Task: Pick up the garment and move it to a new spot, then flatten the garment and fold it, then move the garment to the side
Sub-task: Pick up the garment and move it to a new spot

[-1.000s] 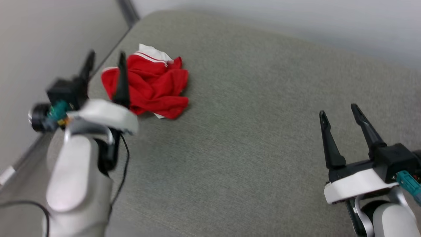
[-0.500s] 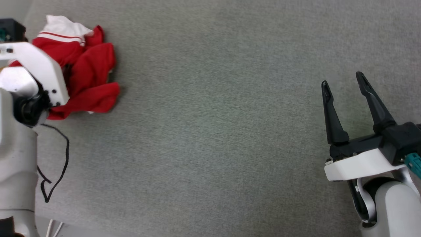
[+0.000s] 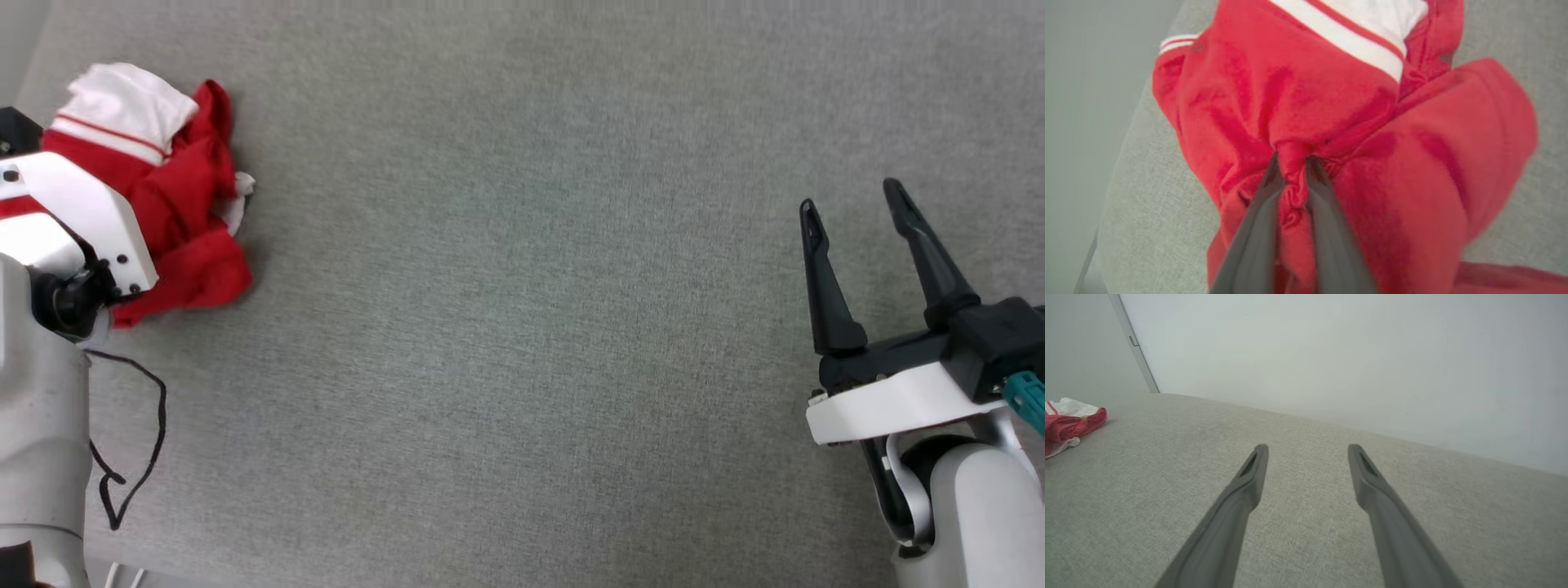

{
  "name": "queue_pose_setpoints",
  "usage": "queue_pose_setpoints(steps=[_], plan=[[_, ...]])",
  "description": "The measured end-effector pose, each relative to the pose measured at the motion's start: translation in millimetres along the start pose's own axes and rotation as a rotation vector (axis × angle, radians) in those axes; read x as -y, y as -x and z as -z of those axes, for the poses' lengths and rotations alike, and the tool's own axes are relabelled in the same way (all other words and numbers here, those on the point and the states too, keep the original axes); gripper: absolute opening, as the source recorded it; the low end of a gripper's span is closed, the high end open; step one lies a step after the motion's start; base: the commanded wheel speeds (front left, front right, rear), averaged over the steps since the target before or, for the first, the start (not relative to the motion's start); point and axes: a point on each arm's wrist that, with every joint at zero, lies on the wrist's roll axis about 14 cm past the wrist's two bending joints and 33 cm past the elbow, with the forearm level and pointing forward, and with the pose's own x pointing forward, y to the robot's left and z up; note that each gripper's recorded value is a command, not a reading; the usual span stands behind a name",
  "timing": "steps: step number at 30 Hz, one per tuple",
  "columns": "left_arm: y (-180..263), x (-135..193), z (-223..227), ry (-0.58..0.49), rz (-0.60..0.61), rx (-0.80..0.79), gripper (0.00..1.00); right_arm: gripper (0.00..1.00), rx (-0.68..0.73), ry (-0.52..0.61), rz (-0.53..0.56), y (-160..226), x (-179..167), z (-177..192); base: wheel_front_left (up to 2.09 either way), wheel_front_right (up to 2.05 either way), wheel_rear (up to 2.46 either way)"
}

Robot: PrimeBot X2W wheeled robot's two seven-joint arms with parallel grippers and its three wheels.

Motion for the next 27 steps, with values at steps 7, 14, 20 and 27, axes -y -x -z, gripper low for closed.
queue_pose_setpoints(steps=[7, 14, 20, 27], plan=[[54.4, -7.3, -77.6, -0.014, -0.004, 0.426, 0.00, 1.00, 0.047, 0.009, 0.007, 16.6, -4.0, -28.9, 0.00, 0.00, 0.00], [136.4, 1.0, -147.4, -0.023, 0.046, 0.855, 0.00, 1.00, 0.097, 0.031, 0.024, 36.9, -4.8, -58.2, 0.00, 0.00, 0.00], [192.9, 46.1, -171.3, -0.007, 0.186, 1.087, 0.00, 1.00, 0.127, 0.025, 0.070, 64.1, 4.2, -77.5, 0.00, 0.00, 0.00], [222.0, 168.8, -146.9, -0.013, 0.528, 1.135, 0.00, 1.00, 0.129, 0.030, 0.188, 105.9, 34.9, -85.7, 0.00, 0.00, 0.00]])
